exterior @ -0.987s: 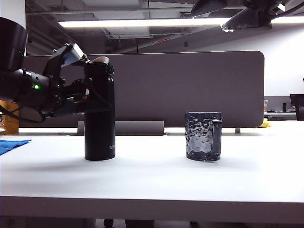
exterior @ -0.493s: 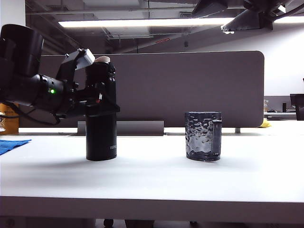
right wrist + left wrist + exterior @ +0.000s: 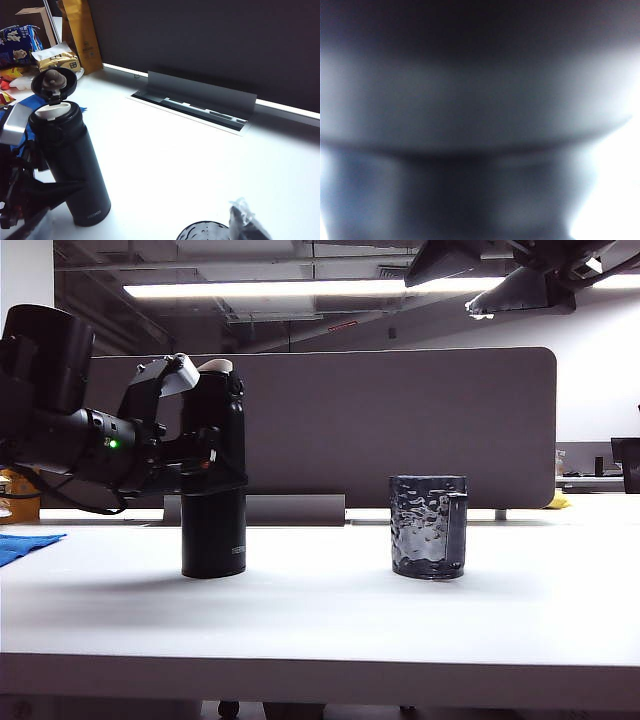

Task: Pick up the black thermos, pour some water into the cup, then place the black thermos back on the table.

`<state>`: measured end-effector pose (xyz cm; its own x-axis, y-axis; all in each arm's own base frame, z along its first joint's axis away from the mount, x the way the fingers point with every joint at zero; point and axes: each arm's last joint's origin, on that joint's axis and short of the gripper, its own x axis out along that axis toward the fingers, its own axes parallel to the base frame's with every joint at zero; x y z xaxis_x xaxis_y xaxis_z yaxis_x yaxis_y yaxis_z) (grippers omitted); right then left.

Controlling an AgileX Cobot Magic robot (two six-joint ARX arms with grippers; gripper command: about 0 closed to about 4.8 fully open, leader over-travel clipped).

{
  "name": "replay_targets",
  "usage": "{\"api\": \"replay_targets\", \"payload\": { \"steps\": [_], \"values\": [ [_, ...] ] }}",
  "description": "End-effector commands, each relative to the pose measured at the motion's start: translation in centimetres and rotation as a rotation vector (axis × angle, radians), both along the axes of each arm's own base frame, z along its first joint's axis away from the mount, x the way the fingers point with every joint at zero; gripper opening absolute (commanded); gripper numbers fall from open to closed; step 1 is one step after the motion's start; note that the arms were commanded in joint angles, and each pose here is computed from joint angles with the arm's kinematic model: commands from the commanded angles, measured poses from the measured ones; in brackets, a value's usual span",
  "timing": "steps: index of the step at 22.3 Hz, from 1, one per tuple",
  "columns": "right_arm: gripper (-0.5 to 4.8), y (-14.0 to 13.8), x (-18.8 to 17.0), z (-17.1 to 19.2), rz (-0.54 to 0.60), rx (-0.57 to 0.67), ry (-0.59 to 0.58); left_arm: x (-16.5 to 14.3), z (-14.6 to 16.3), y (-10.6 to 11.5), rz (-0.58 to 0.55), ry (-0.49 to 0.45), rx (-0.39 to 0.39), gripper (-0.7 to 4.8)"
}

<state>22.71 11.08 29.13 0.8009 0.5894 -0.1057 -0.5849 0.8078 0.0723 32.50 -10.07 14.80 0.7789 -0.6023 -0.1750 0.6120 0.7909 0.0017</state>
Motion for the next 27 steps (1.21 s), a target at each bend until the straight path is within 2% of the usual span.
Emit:
{"api": "replay_targets", "payload": {
  "steps": [1, 2, 5, 6, 8, 9, 11, 12, 14, 16, 18, 19, 20, 21, 23, 25, 27],
  "values": [
    [4.79, 0.0, 0.0, 0.1, 0.003, -0.004, 0.003, 0.1, 0.3, 0.0, 0.003, -0.02, -0.007, 1.0],
    [4.79, 0.0, 0.0, 0.1, 0.002, -0.004, 0.002, 0.1, 0.3, 0.0, 0.002, -0.02, -0.007, 0.78],
    [4.79, 0.0, 0.0, 0.1, -0.004, -0.055, -0.031, 0.3, 0.7, -0.1, 0.001, -0.046, -0.007, 0.73],
    [4.79, -0.1, -0.1, 0.0, -0.011, -0.058, -0.016, 0.8, 1.5, -0.4, -0.005, -0.073, -0.015, -0.11],
    [4.79, -0.1, -0.2, -0.3, -0.012, -0.069, 0.031, 2.0, 3.4, -1.4, -0.022, -0.129, -0.03, -0.05],
    [4.79, -0.2, -0.3, -0.3, -0.017, -0.073, 0.038, 2.8, 4.6, -2.2, -0.038, -0.159, -0.008, -0.05],
    [4.79, -0.3, -0.4, -0.1, -0.024, -0.073, 0.032, 4.5, 7.3, -4.0, -0.075, -0.219, 0.121, -0.05],
    [4.79, -0.4, -0.4, -0.1, -0.042, -0.082, 0.025, 5.0, 8.5, -4.9, -0.07, -0.242, 0.213, -0.05],
    [4.79, -0.5, -0.4, -0.2, -0.093, -0.12, 0.024, 5.6, 10.5, -7.2, -0.062, -0.359, 0.435, -0.06],
    [4.79, -0.7, -0.4, -0.7, -0.129, -0.151, 0.067, 6.3, 11.4, -10.7, -0.015, -0.469, 0.581, -0.05],
    [4.79, -0.8, -0.5, -1.4, -0.142, -0.216, 0.12, 7.4, 10.4, -12.6, 0.012, -0.53, 0.731, -0.05],
    [3.78, -0.9, -0.6, -1.8, -0.154, -0.24, 0.151, 7.8, 9.9, -13.0, -0.001, -0.553, 0.777, -0.05],
    [1.55, -1.0, -0.7, -2.1, -0.153, -0.255, 0.178, 8.1, 9.5, -13.1, -0.011, -0.57, 0.813, -0.05],
    [-0.18, -1.0, -0.7, -2.2, -0.152, -0.262, 0.189, 8.1, 9.3, -13.2, -0.021, -0.59, 0.849, -0.05],
    [-0.02, -0.9, -0.5, -2.7, -0.151, -0.269, 0.204, 8.1, 9.2, -13.2, -0.037, -0.625, 0.91, -0.05],
    [-0.02, -0.5, 0.2, -3.8, -0.138, -0.281, 0.251, 8.1, 9.3, -13.2, -0.065, -0.664, 0.926, -0.05],
    [-0.02, -0.2, 0.7, -4.7, -0.097, -0.287, 0.288, 8.1, 9.2, -13.2, -0.088, -0.716, 1.011, -0.05]
  ]
}}
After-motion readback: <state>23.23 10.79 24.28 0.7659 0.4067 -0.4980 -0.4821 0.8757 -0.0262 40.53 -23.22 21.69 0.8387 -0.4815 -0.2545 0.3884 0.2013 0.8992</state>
